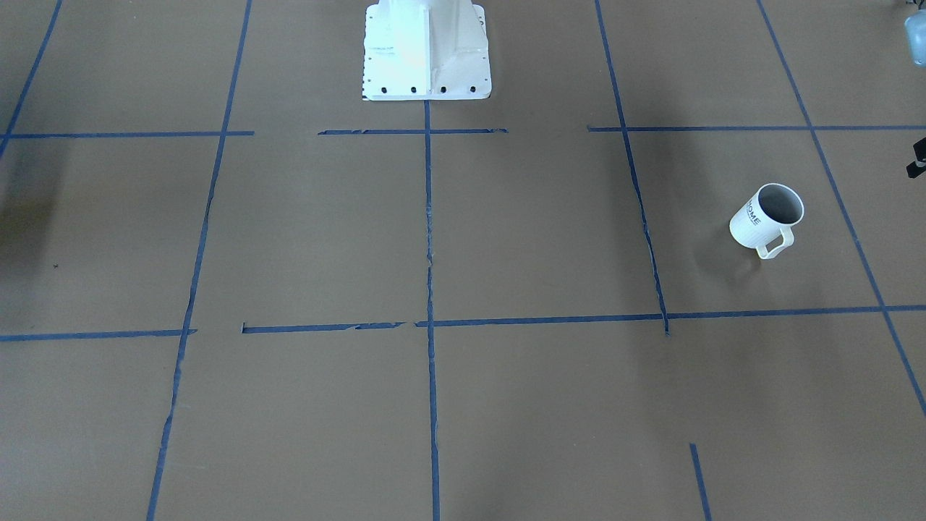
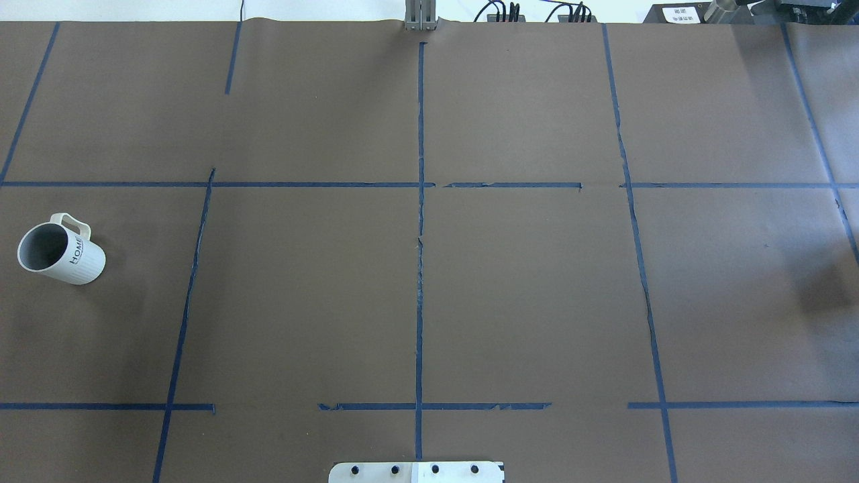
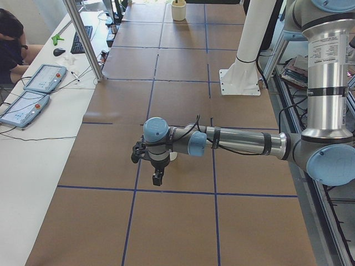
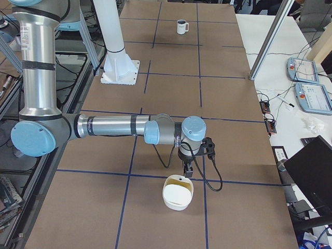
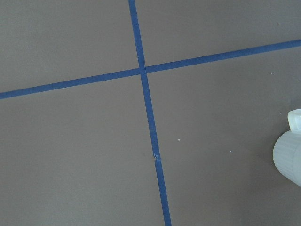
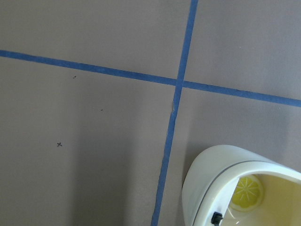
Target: Left arm hands cup to right arm to dump lemon
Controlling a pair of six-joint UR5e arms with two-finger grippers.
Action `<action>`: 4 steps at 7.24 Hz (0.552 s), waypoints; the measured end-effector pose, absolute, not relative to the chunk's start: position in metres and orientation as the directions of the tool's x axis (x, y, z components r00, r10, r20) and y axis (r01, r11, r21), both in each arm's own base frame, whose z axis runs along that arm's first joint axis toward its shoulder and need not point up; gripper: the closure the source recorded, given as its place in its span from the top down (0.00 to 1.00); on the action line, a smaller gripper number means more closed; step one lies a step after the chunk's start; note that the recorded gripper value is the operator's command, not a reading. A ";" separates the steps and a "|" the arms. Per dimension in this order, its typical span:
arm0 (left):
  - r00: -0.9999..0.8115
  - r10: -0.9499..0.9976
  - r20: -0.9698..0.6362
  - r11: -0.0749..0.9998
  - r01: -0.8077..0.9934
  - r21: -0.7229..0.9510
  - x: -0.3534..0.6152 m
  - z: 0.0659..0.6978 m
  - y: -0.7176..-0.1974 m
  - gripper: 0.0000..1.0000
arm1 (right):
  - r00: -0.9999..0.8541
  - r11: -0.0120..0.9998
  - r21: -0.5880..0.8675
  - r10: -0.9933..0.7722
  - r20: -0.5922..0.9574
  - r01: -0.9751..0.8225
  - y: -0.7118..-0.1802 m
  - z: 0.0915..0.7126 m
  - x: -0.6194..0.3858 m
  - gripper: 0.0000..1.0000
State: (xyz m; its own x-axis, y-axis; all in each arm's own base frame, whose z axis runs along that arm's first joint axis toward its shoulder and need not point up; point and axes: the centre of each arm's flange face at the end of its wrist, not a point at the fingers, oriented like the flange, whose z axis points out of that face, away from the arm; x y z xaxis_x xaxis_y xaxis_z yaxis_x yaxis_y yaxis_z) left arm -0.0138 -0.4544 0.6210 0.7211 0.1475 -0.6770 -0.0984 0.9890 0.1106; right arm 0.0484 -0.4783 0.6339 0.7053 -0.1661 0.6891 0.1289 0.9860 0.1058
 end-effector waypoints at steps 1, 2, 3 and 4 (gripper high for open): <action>0.720 0.147 -0.678 0.989 -0.097 0.111 -0.022 0.626 -0.443 1.00 | 0.705 0.986 0.108 -0.168 0.689 0.129 -0.479 0.633 0.048 1.00; 0.719 0.157 -0.676 0.987 -0.108 0.115 -0.028 0.631 -0.435 1.00 | 0.705 0.986 0.108 -0.169 0.689 0.130 -0.480 0.633 0.048 1.00; 0.722 0.158 -0.673 0.987 -0.112 0.112 -0.032 0.635 -0.430 1.00 | 0.705 0.985 0.109 -0.169 0.689 0.130 -0.480 0.632 0.048 1.00; 0.724 0.166 -0.669 0.986 -0.114 0.121 -0.033 0.633 -0.430 1.00 | 0.705 0.985 0.110 -0.170 0.689 0.131 -0.480 0.632 0.047 1.00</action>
State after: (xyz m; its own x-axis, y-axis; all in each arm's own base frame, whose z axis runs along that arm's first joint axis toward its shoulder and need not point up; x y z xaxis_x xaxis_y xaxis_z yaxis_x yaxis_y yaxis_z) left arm -0.0332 -0.4303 0.6327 0.7245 0.1659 -0.6690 -0.1139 0.9861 0.1212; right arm 0.0473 -0.4803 0.6320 0.7049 -0.1703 0.6886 0.1309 0.9853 0.1097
